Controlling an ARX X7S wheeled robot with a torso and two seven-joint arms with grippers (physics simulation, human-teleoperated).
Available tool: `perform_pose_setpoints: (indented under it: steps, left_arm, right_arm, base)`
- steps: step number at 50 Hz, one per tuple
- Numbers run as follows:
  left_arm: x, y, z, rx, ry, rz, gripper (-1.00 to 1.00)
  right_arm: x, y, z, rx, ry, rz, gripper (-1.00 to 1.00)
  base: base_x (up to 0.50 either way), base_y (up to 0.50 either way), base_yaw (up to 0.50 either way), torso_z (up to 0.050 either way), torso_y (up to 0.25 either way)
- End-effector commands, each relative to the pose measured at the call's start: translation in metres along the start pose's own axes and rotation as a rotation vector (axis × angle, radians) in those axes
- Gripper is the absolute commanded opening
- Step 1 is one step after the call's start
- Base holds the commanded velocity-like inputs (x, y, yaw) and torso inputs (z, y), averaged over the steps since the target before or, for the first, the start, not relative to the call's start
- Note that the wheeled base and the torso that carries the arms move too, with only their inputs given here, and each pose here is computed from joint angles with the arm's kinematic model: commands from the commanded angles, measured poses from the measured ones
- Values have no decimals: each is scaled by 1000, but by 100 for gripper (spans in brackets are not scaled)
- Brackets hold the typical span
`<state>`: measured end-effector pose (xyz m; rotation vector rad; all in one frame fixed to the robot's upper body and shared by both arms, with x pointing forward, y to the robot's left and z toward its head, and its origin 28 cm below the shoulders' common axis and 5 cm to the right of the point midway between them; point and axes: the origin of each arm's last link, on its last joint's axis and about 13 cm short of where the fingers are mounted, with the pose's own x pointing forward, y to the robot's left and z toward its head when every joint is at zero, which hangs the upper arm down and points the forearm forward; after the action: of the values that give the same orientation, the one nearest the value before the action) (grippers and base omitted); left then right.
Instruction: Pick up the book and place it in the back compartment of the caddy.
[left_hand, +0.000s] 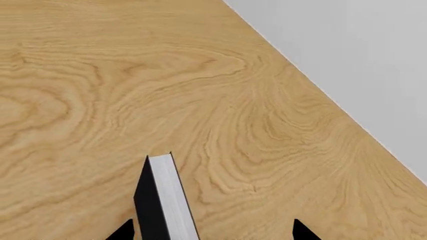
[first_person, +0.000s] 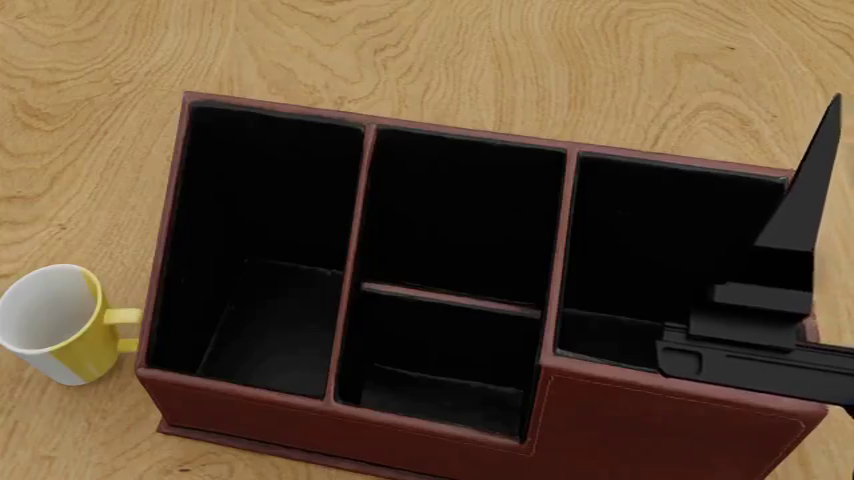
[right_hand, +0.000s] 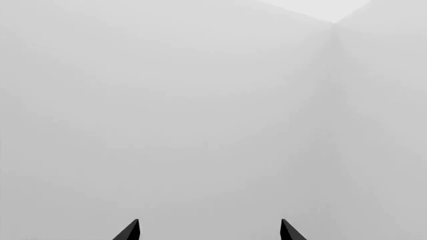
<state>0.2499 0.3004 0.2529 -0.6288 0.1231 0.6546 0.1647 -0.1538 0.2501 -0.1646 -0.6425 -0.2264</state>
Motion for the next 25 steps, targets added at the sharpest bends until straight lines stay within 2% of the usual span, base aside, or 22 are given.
perform_pose_setpoints:
  steps: [1, 25]
  left_arm:
    - [16, 2, -7, 13, 17, 40, 100]
    - [49, 3, -21, 37, 53, 115, 100]
  right_arm:
    - [2, 2, -1, -4, 2, 8, 100]
    - [4, 6, -1, -11, 3, 22, 100]
  base:
    - [0, 0, 0, 0, 0]
    - [0, 0, 0, 0, 0]
